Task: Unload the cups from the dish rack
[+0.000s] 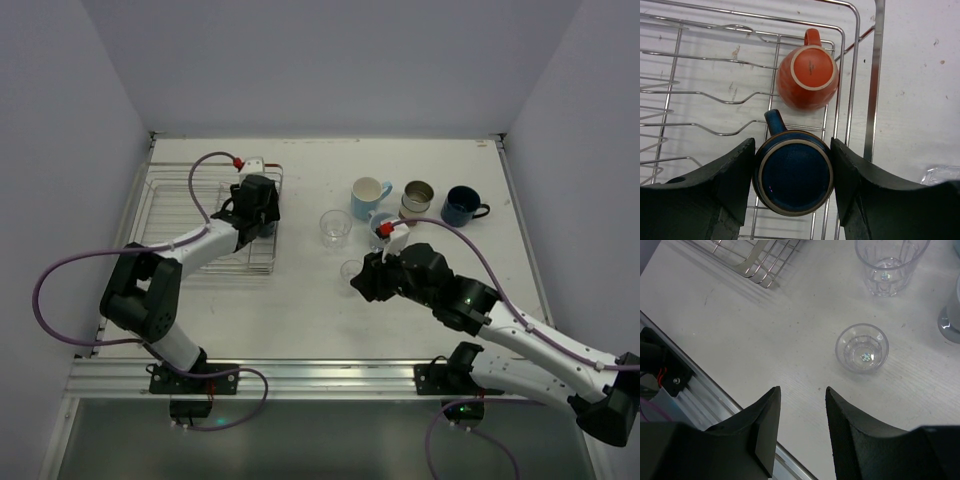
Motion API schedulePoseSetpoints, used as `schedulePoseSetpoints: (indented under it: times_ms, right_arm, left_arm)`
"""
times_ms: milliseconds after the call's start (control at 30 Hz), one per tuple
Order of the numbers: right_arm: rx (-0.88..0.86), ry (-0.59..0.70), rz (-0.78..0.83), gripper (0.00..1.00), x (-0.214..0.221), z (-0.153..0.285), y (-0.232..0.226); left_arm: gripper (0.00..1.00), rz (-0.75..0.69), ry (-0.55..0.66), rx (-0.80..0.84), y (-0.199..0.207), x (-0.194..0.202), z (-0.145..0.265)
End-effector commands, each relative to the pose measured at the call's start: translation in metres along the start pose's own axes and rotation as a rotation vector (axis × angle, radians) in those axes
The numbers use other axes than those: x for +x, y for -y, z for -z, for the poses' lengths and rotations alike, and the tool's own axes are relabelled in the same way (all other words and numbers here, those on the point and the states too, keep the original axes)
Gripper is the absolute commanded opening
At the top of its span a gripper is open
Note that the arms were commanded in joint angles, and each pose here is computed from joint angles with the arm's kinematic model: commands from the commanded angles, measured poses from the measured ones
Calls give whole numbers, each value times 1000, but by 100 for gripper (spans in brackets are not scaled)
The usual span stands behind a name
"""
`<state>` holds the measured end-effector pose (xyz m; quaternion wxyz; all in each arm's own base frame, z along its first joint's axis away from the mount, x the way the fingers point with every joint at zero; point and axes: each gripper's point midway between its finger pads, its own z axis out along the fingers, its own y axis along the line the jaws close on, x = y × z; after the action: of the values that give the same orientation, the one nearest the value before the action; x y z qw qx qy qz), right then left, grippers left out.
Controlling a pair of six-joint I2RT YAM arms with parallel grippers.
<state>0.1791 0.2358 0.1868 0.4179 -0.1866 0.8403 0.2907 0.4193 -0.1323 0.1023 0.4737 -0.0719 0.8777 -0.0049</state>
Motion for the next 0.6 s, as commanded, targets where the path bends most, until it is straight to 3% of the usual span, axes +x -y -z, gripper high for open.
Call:
schedulePoseSetpoints:
  times_ms: [0, 133, 400, 567]
  right_arm:
    - [-57, 73, -11, 44, -28, 0, -18]
    - [-108, 91, -17, 43, -40, -5, -32]
    - [-261, 130, -65, 44, -72, -29, -73]
    - [-316, 210, -137, 54, -105, -45, -93]
  left_arm:
    - [10, 9, 36, -22, -7, -12, 13]
    - [0, 18, 84, -21, -10, -32, 26]
    - [0, 39, 126, -26, -18, -53, 40]
    - [0, 83, 144, 3, -22, -59, 54]
